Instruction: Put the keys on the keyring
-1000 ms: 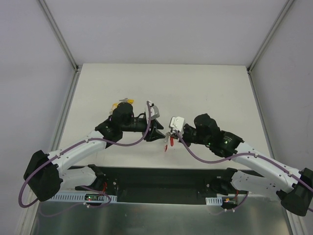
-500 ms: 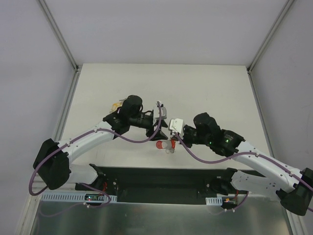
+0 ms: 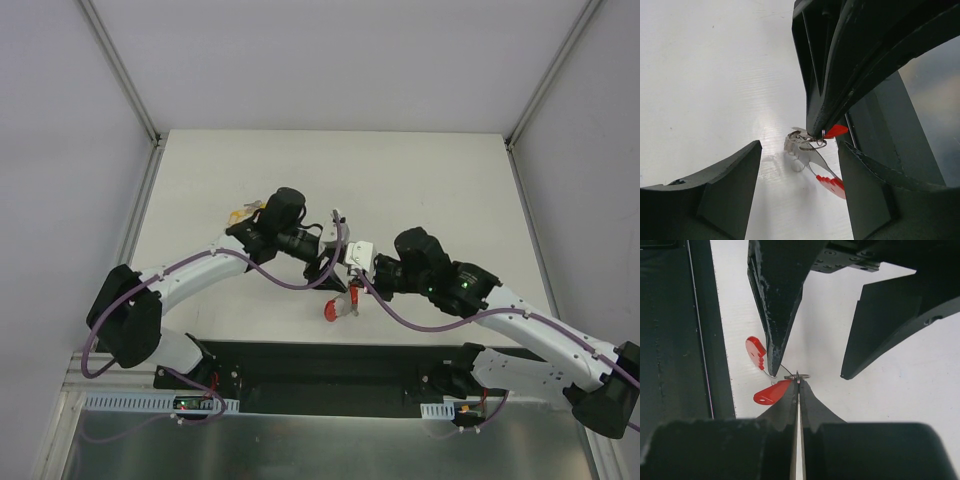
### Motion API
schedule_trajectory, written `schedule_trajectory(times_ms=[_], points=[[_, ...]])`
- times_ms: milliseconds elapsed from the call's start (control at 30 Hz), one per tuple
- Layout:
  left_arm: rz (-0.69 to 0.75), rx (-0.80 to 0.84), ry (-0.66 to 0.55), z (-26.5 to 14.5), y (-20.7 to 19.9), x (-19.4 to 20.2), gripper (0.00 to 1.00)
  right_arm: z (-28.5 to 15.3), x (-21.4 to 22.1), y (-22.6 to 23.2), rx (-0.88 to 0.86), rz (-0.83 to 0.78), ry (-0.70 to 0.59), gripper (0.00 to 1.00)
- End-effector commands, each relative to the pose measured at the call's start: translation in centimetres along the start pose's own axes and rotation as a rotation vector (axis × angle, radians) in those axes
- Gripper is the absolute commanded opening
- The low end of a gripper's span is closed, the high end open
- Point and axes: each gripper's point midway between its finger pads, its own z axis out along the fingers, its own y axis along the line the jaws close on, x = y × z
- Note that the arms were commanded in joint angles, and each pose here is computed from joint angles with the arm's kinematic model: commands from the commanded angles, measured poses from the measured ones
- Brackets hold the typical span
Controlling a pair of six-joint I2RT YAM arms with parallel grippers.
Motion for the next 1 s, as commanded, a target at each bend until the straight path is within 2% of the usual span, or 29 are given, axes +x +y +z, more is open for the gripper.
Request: schedule_trajectory(times_ms=[0, 133, 467, 600, 733, 900, 933, 967], points=[[0.085, 0.099, -0.057, 0.2, -0.6, -2.1, 0.62, -0.9, -2.8, -0.3, -0.004, -0.037, -0.069, 0.01], [0.055, 0.131, -0.051, 0.6, -0.6, -1.7, 0.6, -0.9, -3.0, -0.4, -0.006, -0.035, -0.068, 0.01], [0.042, 0.141, -0.038, 0.2, -1.5, -1.2, 0.45, -1.1, -2.4, -0.9, 0.033, -0.029, -0.046, 0.01], [0.051, 0.145, -0.046, 0.0, -1.8, -1.5, 0.35, -1.0, -2.1, -0.8, 0.032, -0.018, -0.039, 0.01], [0.057, 0.148, -0.05, -0.1, -2.0, -1.8, 0.28, -1.1, -1.8, -0.8, 0.037, -0.012, -0.034, 0.01], [0.057, 0.14, -0.049, -0.2, -2.1, -1.8, 0.25, -1.1, -1.6, -0.7, 0.038, -0.008, -0.033, 0.01], [0.055, 0.136, -0.047, -0.2, -2.1, -1.8, 0.26, -1.1, -1.6, -0.6, 0.034, -0.008, -0.032, 0.01], [0.055, 0.132, -0.044, -0.2, -2.0, -1.7, 0.32, -1.0, -1.6, -0.4, 0.026, -0.009, -0.035, 0.01]])
